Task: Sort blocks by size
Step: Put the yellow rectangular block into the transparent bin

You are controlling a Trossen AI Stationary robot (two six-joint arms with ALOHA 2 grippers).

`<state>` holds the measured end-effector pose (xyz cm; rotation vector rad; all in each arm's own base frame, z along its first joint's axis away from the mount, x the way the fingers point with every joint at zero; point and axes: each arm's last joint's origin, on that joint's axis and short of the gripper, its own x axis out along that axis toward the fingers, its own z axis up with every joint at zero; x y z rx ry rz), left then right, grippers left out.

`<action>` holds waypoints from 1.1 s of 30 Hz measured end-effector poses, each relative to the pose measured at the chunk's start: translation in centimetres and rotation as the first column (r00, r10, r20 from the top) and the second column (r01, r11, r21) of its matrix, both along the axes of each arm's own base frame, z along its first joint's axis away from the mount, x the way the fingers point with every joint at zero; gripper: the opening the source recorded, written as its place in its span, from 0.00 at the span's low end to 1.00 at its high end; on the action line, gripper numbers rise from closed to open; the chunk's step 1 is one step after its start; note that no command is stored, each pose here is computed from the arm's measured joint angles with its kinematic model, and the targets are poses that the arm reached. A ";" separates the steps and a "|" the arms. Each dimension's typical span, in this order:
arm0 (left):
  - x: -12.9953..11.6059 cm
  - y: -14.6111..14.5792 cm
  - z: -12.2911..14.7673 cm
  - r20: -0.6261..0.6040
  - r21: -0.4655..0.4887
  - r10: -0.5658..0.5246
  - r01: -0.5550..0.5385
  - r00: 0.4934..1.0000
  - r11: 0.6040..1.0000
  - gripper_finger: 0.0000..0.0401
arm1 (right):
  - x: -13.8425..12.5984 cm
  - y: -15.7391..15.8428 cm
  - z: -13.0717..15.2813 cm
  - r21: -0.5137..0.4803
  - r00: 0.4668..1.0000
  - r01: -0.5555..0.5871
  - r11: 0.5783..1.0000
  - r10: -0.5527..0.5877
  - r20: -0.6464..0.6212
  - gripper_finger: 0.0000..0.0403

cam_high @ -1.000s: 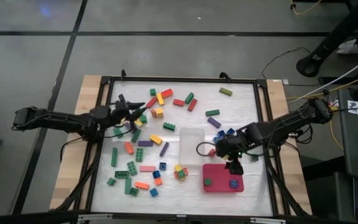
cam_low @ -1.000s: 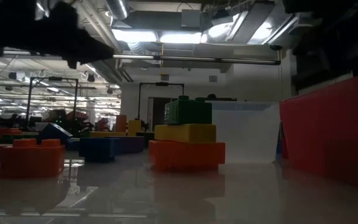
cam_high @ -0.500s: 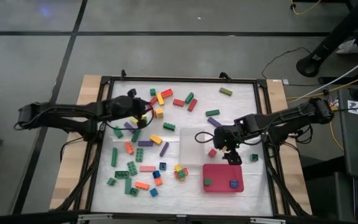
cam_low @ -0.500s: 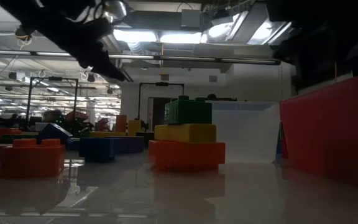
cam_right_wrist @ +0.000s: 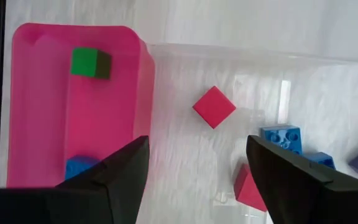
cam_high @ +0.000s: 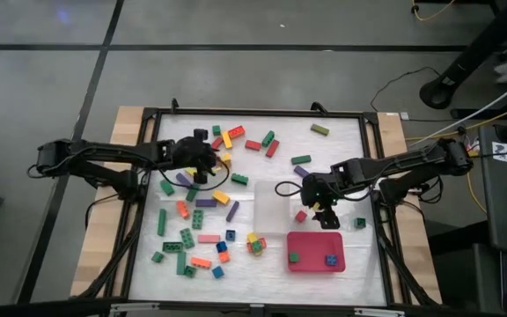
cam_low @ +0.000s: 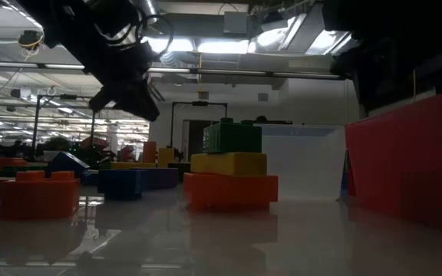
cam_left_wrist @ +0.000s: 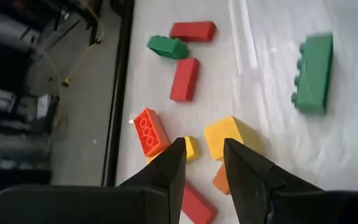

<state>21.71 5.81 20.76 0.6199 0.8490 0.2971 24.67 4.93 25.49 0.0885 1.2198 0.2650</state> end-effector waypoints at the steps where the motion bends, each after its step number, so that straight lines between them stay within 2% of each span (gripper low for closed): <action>1: 0.1 0.0 -0.2 -0.020 0.015 -0.016 0.016 1.000 1.000 0.24 | 0.0 0.0 0.0 0.000 1.000 0.000 1.000 0.000 0.000 0.67; 5: 0.3 0.1 -0.6 -0.063 0.038 -0.044 0.046 0.997 0.998 0.24 | 0.0 0.0 0.0 0.001 1.000 -0.001 1.000 0.001 0.003 0.67; 8: 0.3 0.1 -0.6 -0.041 0.012 -0.019 0.019 0.999 1.000 0.24 | 0.0 0.0 0.0 0.001 1.000 -0.001 1.000 0.001 0.004 0.67; 11: 0.3 -0.1 -0.4 0.006 -0.052 -0.027 0.027 1.000 0.998 0.24 | 0.0 0.0 0.0 -0.001 1.000 -0.006 1.000 0.006 0.005 0.67; 13: 0.3 -0.3 -0.2 0.032 -0.130 -0.039 0.043 0.999 0.991 0.24 | 0.0 0.0 0.0 -0.007 1.000 -0.023 1.000 0.023 0.011 0.67; 15: 0.2 -0.6 -0.1 0.039 -0.258 -0.032 0.041 0.999 0.965 0.24 | 0.1 0.0 0.0 -0.011 0.999 -0.036 0.999 0.036 0.017 0.67; 18: 0.0 -1.4 -0.4 0.031 -0.455 -0.004 0.018 0.999 0.890 0.24 | 0.1 0.0 0.0 -0.013 0.999 -0.040 0.999 0.041 0.019 0.67; 21: 0.1 -2.3 -0.4 0.053 -0.566 0.030 0.005 0.998 0.824 0.24 | 0.1 0.0 0.1 -0.013 0.999 -0.042 0.999 0.042 0.021 0.67; 25: 0.4 -3.3 -0.3 0.072 -0.617 0.057 -0.001 0.996 0.787 0.24 | 0.1 0.0 0.1 -0.013 0.999 -0.042 0.999 0.042 0.025 0.67; 30: 0.6 -3.9 -0.2 0.090 -0.634 0.154 -0.063 0.984 0.771 0.25 | 0.2 0.0 0.1 -0.011 0.998 -0.042 0.999 0.042 0.040 0.67; 33: 0.6 -4.1 -0.2 0.091 -0.650 0.206 -0.099 0.974 0.754 0.28 | 0.3 0.0 0.1 -0.010 0.998 -0.041 0.999 0.042 0.041 0.67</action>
